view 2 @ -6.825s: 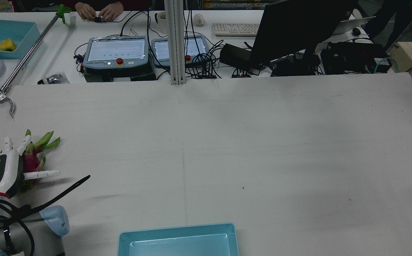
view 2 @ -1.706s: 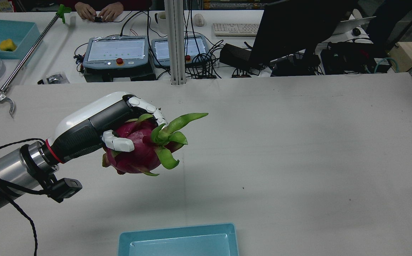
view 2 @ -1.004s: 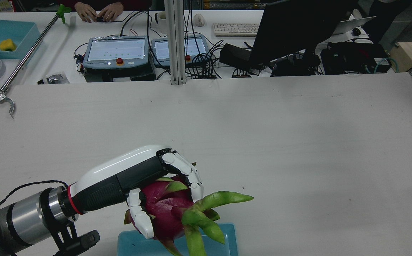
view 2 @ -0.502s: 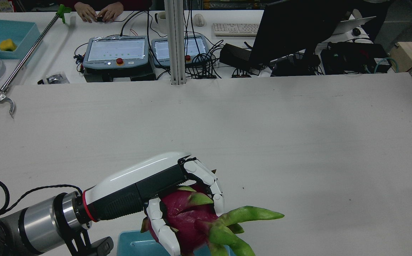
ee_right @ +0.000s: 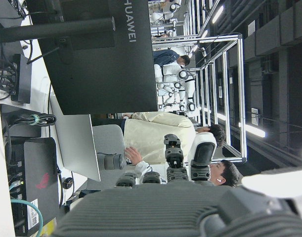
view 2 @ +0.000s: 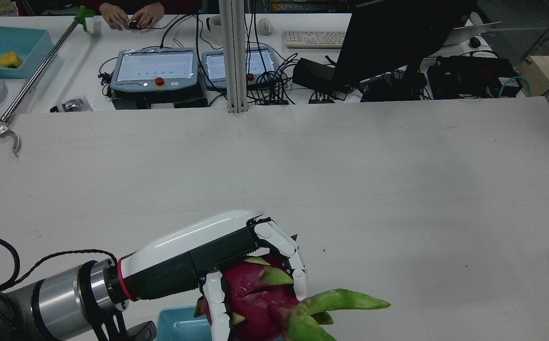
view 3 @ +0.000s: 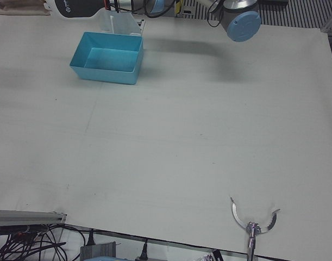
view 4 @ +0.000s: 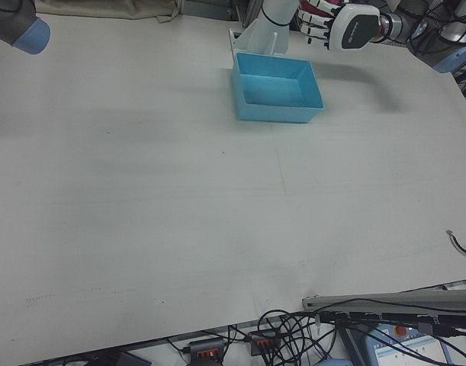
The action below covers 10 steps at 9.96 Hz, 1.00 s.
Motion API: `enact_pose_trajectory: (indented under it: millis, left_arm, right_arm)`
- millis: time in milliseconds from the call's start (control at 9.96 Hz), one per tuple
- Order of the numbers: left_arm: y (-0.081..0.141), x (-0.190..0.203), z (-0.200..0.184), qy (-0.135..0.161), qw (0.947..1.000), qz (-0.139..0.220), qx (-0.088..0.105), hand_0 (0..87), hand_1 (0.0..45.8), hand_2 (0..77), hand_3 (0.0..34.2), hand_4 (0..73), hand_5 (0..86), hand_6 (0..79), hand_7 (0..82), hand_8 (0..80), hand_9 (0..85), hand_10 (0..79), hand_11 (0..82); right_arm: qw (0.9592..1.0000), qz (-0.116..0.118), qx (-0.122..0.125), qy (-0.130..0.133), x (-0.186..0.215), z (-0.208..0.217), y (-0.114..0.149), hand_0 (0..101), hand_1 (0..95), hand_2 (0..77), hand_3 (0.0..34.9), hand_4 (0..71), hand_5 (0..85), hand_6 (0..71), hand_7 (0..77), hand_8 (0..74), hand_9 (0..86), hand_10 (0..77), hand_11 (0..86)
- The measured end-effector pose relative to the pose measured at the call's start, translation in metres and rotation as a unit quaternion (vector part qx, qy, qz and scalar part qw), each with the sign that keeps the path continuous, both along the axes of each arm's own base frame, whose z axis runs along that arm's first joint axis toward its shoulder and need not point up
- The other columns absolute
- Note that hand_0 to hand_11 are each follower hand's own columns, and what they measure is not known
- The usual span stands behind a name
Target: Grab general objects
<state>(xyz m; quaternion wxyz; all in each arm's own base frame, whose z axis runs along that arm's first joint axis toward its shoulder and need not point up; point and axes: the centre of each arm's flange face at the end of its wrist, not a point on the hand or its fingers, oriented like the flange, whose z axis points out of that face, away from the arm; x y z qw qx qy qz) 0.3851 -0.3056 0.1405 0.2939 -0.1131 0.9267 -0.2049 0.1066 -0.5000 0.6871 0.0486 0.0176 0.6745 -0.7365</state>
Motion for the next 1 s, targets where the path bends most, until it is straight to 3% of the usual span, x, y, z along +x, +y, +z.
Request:
enact_pose_trajectory:
  millis: [100, 201, 301, 401, 502, 602, 703, 803, 903, 1004]
  left_arm:
    - [0.0007, 0.0001, -0.0004, 0.001, 1.0000, 0.001, 0.002, 48.7, 0.0, 1.6, 0.0, 55.6, 31.1, 67.6, 31.1, 50.2, 49.6, 44.7, 74.7]
    - [0.0011, 0.0001, -0.0007, 0.001, 1.0000, 0.002, 0.002, 48.5, 0.0, 1.1, 0.0, 56.2, 30.5, 67.6, 31.1, 39.8, 48.5, 44.7, 74.7]
    - [0.0013, 0.0001, -0.0009, 0.001, 1.0000, 0.002, 0.003, 47.0, 0.0, 1.1, 0.0, 54.5, 24.5, 63.3, 31.1, 14.2, 33.8, 45.3, 72.0]
    - [0.0016, 0.0001, -0.0014, 0.002, 1.0000, 0.003, 0.003, 47.0, 0.0, 1.1, 0.0, 54.5, 24.5, 63.3, 31.1, 14.2, 33.8, 45.3, 72.0]
    - [0.0019, 0.0002, -0.0017, 0.002, 1.0000, 0.003, 0.003, 46.9, 0.0, 1.1, 0.0, 48.0, 16.9, 58.4, 29.5, 2.2, 25.1, 45.8, 53.5]
    - [0.0018, 0.0002, -0.0020, 0.002, 1.0000, 0.003, 0.003, 47.0, 0.0, 1.1, 0.0, 28.9, 2.7, 49.1, 20.7, 1.1, 3.3, 45.3, 0.5]
    - [0.0018, 0.0001, -0.0021, 0.002, 1.0000, 0.003, 0.003, 47.0, 0.0, 1.1, 0.0, 28.9, 2.7, 39.3, 10.9, 1.1, 3.3, 45.3, 0.5]
    - [0.0015, -0.0002, -0.0022, 0.002, 1.0000, 0.003, 0.003, 46.9, 0.0, 1.1, 0.0, 17.4, 2.2, 25.6, 8.7, 1.1, 1.1, 45.3, 0.5]
    - [0.0006, -0.0009, -0.0020, 0.001, 1.0000, 0.002, 0.003, 46.9, 0.0, 1.1, 0.0, 4.4, 2.2, 1.1, 7.1, 1.1, 1.1, 45.3, 0.5]
    - [-0.0015, -0.0025, -0.0014, 0.000, 1.0000, 0.000, 0.001, 46.9, 0.0, 1.1, 0.0, 4.4, 2.2, 1.1, 7.1, 1.1, 1.1, 45.3, 0.5]
  right_arm:
    - [1.0000, 0.000, 0.000, 0.000, -0.0001, 0.0002, 0.0000, 1, 6.0, 1.6, 0.0, 0.0, 74.2, 0.0, 0.0, 0.0, 1.6, 0.0, 1.1]
    - [1.0000, 0.000, 0.000, 0.000, -0.0001, 0.0003, 0.0001, 1, 6.0, 1.6, 0.0, 0.0, 74.2, 0.0, 0.0, 0.0, 1.6, 0.0, 1.1]
    - [1.0000, 0.000, 0.000, 0.000, -0.0001, 0.0003, 0.0000, 1, 6.0, 1.6, 0.0, 0.0, 74.2, 0.0, 0.0, 0.0, 1.6, 0.0, 1.1]
    - [1.0000, 0.000, 0.000, 0.000, -0.0002, 0.0003, 0.0000, 1, 6.0, 1.6, 0.0, 0.0, 74.2, 0.0, 0.0, 0.0, 1.6, 0.0, 1.1]
    - [1.0000, 0.000, 0.000, 0.000, -0.0002, 0.0004, 0.0000, 1, 6.0, 1.6, 0.0, 0.0, 74.2, 0.0, 0.0, 0.0, 1.6, 0.0, 1.1]
    - [1.0000, 0.000, 0.000, 0.000, -0.0002, 0.0004, 0.0001, 1, 6.0, 1.6, 0.0, 0.0, 74.2, 0.0, 0.0, 0.0, 1.6, 0.0, 1.1]
    - [1.0000, 0.000, 0.000, 0.000, -0.0002, 0.0004, 0.0001, 1, 6.0, 1.6, 0.0, 0.0, 74.2, 0.0, 0.0, 0.0, 1.6, 0.0, 1.1]
    - [1.0000, 0.000, 0.000, 0.000, -0.0002, 0.0004, 0.0001, 1, 6.0, 1.6, 0.0, 0.0, 74.2, 0.0, 0.0, 0.0, 1.6, 0.0, 1.1]
    - [1.0000, 0.000, 0.000, 0.000, -0.0002, 0.0004, 0.0000, 1, 6.0, 1.6, 0.0, 0.0, 74.2, 0.0, 0.0, 0.0, 1.6, 0.0, 1.1]
    - [1.0000, 0.000, 0.000, 0.000, -0.0002, 0.0004, 0.0001, 1, 6.0, 1.6, 0.0, 0.0, 74.2, 0.0, 0.0, 0.0, 1.6, 0.0, 1.1]
